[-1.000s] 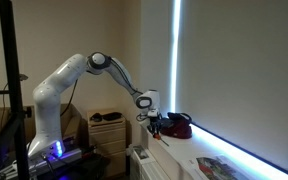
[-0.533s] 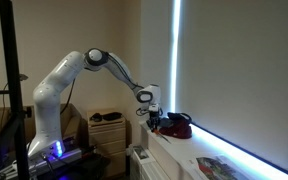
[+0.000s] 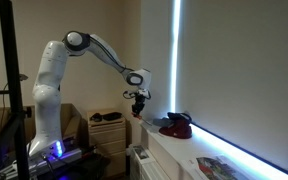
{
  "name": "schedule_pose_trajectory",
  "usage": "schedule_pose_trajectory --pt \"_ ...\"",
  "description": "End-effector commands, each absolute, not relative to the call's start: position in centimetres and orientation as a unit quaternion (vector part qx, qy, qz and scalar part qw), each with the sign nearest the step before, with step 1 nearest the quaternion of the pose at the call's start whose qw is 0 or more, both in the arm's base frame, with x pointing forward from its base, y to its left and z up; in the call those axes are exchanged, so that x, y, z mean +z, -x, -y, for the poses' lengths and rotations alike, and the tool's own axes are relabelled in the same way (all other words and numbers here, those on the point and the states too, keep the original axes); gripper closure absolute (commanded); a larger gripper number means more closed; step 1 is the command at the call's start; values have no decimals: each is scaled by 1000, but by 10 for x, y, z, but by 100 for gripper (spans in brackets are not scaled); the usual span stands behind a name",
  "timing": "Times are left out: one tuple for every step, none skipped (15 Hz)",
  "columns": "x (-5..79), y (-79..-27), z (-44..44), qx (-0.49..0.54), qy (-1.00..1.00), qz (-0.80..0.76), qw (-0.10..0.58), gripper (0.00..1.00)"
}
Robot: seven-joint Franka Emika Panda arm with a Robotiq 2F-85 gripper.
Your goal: Move the screwdriver from the window sill to the black bowl
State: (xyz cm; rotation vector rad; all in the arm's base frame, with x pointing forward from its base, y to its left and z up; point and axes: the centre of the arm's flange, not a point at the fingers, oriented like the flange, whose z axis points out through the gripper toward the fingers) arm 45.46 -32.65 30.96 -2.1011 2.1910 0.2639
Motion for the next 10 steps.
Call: schedule_pose_trajectory --pt "346 -416 248 109 754 -645 59 92" --pt "355 -410 229 115 770 -624 64 92" --pt "366 -412 224 122 785 -603 74 92" --pt "371 -418 233 131 795 -586 92 92" --pt "354 -430 235 121 773 -619 68 67" --pt "364 -428 229 123 783 -605 76 67" --pt "371 -426 228 120 788 -598 80 67" --pt "373 -424 230 119 790 -595 82 67" --pt "373 -423 231 120 791 -594 82 67" --pt "372 -423 232 120 792 -593 82 67"
